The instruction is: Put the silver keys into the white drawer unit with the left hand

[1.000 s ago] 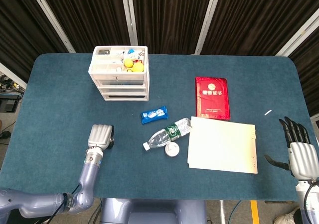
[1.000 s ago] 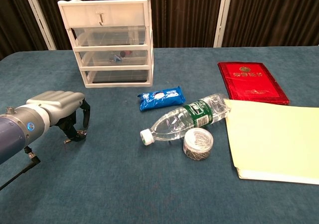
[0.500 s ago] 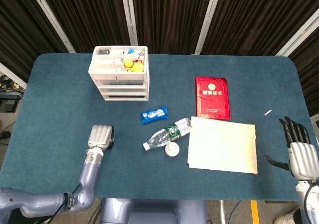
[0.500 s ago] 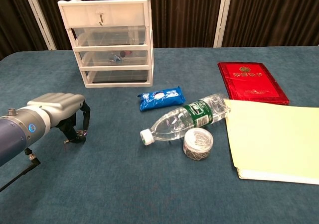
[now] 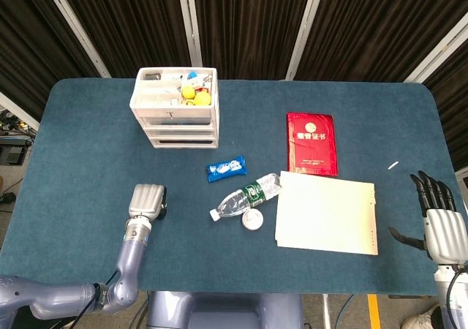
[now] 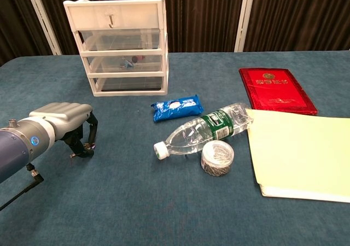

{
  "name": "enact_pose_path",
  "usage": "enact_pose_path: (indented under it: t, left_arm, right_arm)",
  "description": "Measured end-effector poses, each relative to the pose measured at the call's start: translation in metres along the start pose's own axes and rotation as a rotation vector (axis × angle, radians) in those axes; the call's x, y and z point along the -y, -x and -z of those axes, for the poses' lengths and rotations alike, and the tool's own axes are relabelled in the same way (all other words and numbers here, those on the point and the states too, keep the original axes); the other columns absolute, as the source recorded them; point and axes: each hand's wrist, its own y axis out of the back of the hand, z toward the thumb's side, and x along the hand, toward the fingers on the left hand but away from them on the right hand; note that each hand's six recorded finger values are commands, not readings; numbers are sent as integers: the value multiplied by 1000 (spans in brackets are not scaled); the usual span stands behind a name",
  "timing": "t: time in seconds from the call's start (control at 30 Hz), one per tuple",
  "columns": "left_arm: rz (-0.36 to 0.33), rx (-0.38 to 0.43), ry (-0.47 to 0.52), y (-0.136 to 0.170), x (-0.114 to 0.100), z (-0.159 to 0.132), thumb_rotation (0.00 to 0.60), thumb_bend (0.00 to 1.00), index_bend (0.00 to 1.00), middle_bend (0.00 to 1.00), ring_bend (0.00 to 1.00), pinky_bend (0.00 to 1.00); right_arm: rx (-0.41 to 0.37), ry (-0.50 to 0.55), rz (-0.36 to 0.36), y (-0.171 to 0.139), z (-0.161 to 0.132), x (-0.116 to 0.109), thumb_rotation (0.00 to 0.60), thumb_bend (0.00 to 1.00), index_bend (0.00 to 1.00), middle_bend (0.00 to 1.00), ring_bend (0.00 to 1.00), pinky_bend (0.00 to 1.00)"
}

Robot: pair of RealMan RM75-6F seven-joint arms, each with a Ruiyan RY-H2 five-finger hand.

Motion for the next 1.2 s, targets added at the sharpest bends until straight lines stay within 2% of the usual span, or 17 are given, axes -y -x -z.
enact_pose_path:
  t: [0.3,0.77,0.97,1.2]
  left_arm:
    - [-12,-3,10,-1,-2,2,600,297,477,988,855,743]
    - [8,-24,21,-5,3,5,600,299,490,986,853,743]
    - [4,-15,47,-4,0,3,600,414,552,989,854,744]
    - [-2,4,56,-1,-3,0,600,473,577,989,854,743]
  right_arm:
    - [2,0,-1,-1,0,0,600,42,0,0,0,0]
    - [4,5,-2,0,0,0,600,41,0,0,0,0]
    - [5,8,-1,0,1,0,600,42,0,0,0,0]
    - [10,12,-4,0,1,0,600,41,0,0,0,0]
